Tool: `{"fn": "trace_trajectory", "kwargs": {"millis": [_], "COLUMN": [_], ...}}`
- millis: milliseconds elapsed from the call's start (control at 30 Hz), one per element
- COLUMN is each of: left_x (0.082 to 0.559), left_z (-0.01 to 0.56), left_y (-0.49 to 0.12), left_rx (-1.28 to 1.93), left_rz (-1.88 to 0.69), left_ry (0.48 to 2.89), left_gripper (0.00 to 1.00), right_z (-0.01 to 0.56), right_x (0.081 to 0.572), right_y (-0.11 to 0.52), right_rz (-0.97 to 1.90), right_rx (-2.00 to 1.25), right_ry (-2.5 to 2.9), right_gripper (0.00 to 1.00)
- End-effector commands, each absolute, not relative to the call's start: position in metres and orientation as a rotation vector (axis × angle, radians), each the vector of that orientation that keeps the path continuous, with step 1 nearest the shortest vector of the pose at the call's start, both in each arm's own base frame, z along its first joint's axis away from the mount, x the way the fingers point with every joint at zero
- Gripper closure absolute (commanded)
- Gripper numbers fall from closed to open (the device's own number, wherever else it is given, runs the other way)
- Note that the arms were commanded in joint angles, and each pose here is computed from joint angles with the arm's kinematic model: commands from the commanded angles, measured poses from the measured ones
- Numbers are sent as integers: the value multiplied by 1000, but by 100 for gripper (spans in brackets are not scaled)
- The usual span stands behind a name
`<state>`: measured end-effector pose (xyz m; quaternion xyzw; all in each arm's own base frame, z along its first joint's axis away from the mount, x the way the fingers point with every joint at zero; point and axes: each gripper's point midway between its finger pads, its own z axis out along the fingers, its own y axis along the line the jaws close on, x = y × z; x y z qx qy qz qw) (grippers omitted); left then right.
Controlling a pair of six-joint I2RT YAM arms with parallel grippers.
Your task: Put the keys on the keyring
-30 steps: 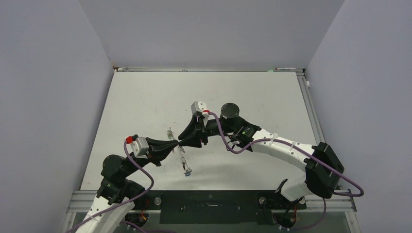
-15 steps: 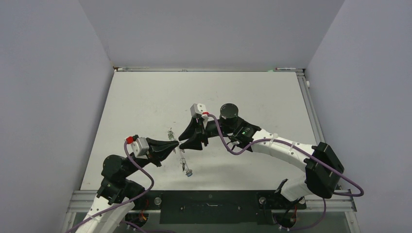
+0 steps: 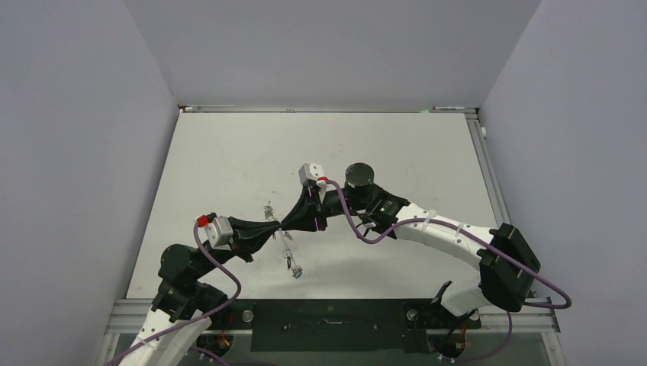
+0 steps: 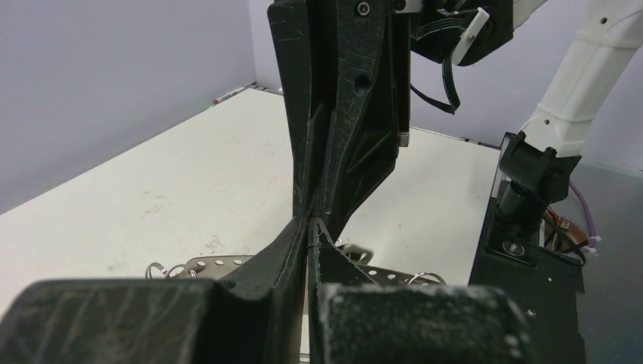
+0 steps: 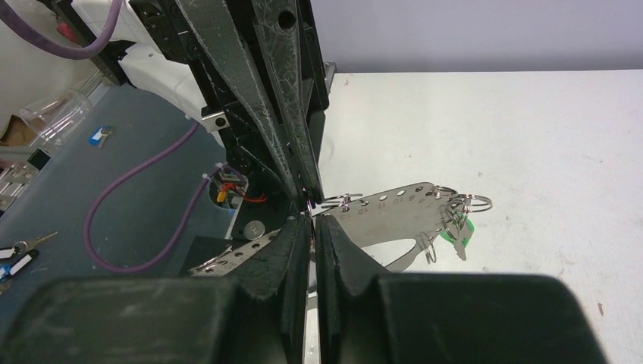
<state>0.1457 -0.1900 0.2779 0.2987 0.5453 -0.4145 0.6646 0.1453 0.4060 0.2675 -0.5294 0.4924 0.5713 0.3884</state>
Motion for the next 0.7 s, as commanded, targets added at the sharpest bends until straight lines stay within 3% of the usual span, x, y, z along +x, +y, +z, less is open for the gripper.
{"fn": "trace_trajectory", "kwargs": {"millis": [0,267,333,433,533,667], "left_x": [137,137,138,139,140,138], "left_z": [309,309,309,310,311,314], "left_y": [-188,-187,-186,-184,-180,-179], "left_rx": [676,672,673,664,655,668], "left_rz": [-935,-927,-917,-903,-878,-853], "left_ry": [1106,1114,1116,1115,1119,1117], "left_gripper": [100,100,87,50,34,32], "right_z": [290,298,296,295,299,300], "right_x": [142,151,155,160,162,154], "right_y": [407,403,398,388,380,373], "right_rz": [1441,1346,1289,1184,1067,926], "right_rx": [-1356,-1371,-1392,-1415,-1436,-1481], "right_ry": [1144,1173,1217,1275,1308,1328], "right_gripper": [95,95,95,95,95,95]}}
